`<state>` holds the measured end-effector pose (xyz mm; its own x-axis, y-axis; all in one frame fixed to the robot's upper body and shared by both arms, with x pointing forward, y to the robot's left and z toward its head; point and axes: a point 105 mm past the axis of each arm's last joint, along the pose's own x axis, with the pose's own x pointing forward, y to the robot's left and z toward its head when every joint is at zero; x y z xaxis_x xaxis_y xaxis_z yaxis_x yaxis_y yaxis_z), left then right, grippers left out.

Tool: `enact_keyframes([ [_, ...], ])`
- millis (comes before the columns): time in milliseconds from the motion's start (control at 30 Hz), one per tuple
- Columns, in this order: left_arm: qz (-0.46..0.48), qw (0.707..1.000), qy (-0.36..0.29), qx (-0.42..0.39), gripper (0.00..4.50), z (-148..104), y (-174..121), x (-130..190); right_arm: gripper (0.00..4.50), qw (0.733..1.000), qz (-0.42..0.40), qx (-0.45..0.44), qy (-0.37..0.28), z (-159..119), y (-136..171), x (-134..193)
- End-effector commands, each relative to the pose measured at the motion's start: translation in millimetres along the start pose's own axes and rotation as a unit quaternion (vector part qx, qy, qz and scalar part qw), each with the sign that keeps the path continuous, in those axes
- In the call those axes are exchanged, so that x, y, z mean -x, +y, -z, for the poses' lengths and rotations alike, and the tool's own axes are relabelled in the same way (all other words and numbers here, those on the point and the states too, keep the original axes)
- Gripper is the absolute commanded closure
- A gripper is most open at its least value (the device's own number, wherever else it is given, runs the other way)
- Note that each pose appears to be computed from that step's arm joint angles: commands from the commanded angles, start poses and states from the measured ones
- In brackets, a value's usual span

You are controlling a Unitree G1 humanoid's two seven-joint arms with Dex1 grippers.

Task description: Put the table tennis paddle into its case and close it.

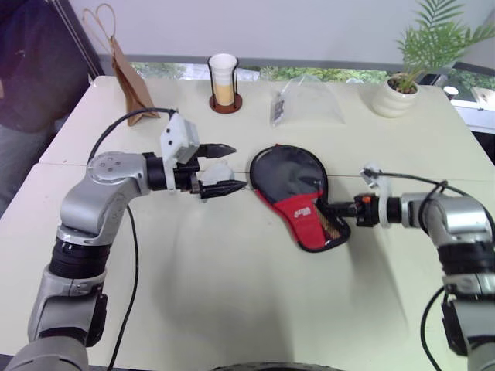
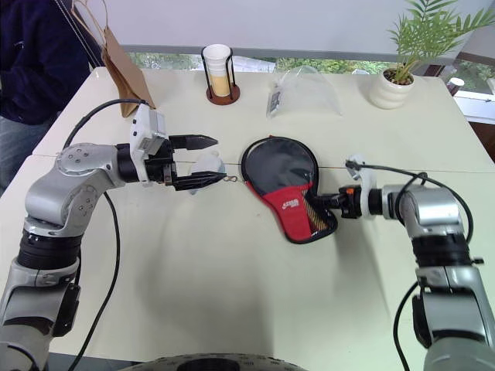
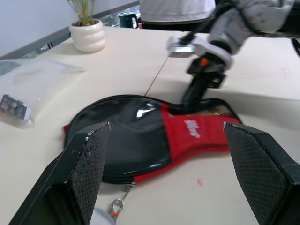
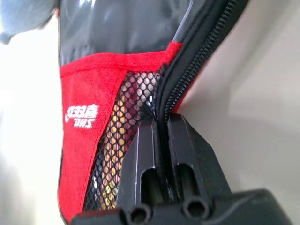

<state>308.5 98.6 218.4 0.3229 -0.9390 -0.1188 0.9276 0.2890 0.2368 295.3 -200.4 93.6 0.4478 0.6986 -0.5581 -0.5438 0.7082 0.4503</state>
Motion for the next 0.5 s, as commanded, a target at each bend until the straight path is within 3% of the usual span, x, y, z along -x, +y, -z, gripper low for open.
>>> enact_keyframes([
  [33, -0.002, 1.000, -0.010, -0.022, 0.49, -12, -2, 5, 4.48, 0.997, -0.031, -0.056, 0.041, 39, 40, -7],
  [200, 0.002, 1.000, -0.008, -0.022, 0.49, -12, -4, 5, 4.48, 0.994, -0.005, -0.106, 0.001, 69, 58, -13],
  [333, 0.006, 1.000, -0.007, -0.020, 0.49, -13, -5, 6, 4.48, 0.990, 0.008, -0.136, -0.045, 74, 68, -14],
  [500, 0.014, 1.000, 0.000, -0.015, 0.49, -11, -6, 7, 4.48, 0.984, 0.019, -0.166, -0.057, 88, 81, -12],
])
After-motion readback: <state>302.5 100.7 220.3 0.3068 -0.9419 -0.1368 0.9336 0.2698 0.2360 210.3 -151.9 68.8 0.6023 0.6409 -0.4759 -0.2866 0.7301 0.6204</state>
